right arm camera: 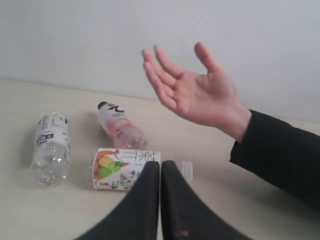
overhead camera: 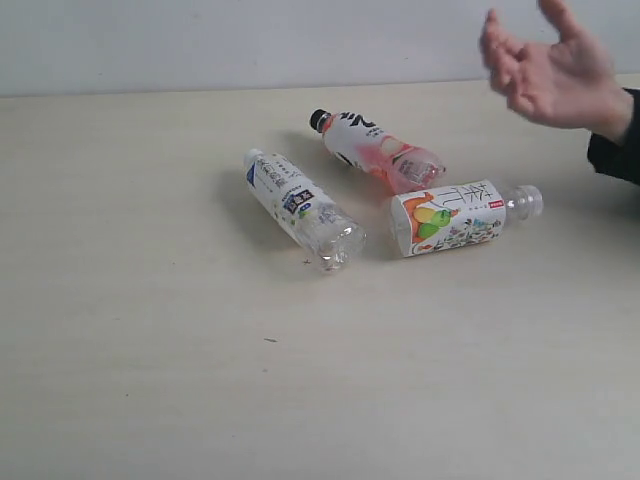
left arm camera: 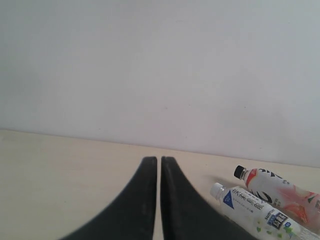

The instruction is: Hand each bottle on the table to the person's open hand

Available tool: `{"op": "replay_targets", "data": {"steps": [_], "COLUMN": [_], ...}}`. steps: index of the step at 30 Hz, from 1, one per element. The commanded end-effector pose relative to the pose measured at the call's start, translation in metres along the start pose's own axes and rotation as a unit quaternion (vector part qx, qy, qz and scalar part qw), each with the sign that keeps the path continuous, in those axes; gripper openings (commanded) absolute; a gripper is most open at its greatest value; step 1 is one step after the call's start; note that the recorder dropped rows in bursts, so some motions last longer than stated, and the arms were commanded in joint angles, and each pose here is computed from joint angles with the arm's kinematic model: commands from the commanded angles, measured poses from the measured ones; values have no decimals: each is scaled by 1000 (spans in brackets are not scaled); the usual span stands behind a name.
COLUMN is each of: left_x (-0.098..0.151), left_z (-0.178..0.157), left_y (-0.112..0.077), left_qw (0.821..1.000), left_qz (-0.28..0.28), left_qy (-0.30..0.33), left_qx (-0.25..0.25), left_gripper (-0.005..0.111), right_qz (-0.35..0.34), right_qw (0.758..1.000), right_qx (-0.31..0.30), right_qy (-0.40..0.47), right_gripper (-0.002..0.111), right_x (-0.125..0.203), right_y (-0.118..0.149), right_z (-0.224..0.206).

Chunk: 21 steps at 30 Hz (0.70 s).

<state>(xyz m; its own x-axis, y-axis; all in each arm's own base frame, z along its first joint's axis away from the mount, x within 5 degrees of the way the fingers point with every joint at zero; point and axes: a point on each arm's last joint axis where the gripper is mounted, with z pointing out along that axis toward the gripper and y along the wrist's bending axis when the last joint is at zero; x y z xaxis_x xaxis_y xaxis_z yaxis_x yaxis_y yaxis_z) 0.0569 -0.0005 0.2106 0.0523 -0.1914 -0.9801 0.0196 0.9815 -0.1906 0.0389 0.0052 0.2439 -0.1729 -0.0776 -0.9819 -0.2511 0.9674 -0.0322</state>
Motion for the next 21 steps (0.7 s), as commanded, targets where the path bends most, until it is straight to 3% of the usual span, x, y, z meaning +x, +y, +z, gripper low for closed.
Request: {"op": "replay_targets", "data": {"steps": [1,13,17,21], "left_x": [-1,-1,-1,-1], "left_z": [-1,-1,-1,-1], "left_y": [0,0,0,0], "left_qw": [1000,1000,1000,1000], "left_qz": [1,1,1,1], "left_qy": [-5,-5,-5,-5], "left_qx": [1,1,1,1], "left_gripper": [5,5,5,5], "right_qz": [0,0,1,35], "right_qw": [1000,1000,993,962], "right_qx": [-1,-4,-17,-47], "right_qy": [5,-16,-113,-268], "right_gripper": [1,1,1,1], "right_x": [2,-2,-20,-47], "right_y": [0,1,3,6], "right_z": [0,0,-3,-14]}}
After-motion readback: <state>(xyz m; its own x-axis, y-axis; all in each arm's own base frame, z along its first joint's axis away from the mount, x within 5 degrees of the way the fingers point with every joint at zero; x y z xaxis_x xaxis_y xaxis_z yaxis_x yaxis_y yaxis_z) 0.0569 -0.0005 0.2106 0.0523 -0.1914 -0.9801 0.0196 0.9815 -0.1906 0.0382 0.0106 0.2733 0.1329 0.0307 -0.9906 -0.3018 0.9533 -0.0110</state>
